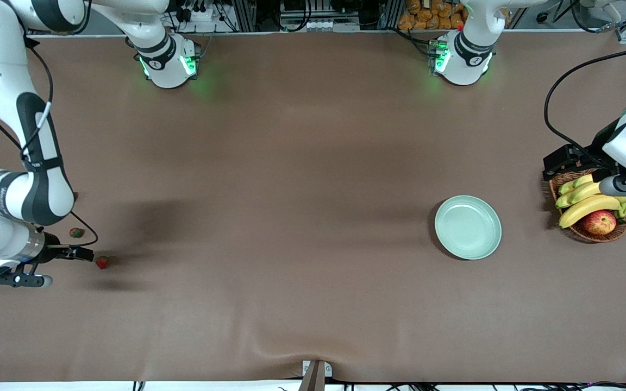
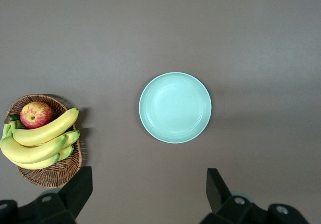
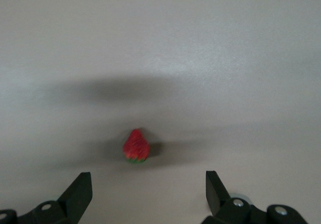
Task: Collect all strawberries into plate
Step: 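Reach the right gripper down and grasp the first red strawberry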
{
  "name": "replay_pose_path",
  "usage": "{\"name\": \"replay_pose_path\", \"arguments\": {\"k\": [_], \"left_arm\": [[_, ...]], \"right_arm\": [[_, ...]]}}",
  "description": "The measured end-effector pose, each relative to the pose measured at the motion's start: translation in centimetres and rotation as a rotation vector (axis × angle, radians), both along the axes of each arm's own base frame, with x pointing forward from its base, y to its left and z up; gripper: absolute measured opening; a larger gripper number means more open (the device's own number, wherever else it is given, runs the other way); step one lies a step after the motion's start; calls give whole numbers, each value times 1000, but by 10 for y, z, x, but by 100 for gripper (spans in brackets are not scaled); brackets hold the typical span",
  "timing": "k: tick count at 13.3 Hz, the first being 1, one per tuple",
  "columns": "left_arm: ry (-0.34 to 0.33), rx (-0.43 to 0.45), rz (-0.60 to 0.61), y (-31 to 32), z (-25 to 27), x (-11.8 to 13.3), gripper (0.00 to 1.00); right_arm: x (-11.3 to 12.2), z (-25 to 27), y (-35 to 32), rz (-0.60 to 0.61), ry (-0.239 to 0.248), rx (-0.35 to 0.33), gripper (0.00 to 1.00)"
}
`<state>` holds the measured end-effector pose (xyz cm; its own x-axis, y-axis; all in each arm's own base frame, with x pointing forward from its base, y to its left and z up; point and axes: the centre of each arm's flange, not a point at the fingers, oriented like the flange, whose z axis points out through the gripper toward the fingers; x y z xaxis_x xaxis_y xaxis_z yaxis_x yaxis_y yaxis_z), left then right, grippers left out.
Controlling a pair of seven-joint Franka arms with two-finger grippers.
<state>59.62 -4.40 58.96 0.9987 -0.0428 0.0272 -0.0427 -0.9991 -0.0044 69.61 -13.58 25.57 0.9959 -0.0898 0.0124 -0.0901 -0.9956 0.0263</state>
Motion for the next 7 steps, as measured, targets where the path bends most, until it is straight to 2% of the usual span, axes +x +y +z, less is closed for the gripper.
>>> {"name": "replay_pose_path", "arguments": {"k": [3,7], "left_arm": [[1,0,2,1,0,0,100],[-5,-1,-3,-2,0,0,100]], "right_arm": [[6,-28,6,11,-30,-3,100],[7,-55,20,19,-17,4,100]]}}
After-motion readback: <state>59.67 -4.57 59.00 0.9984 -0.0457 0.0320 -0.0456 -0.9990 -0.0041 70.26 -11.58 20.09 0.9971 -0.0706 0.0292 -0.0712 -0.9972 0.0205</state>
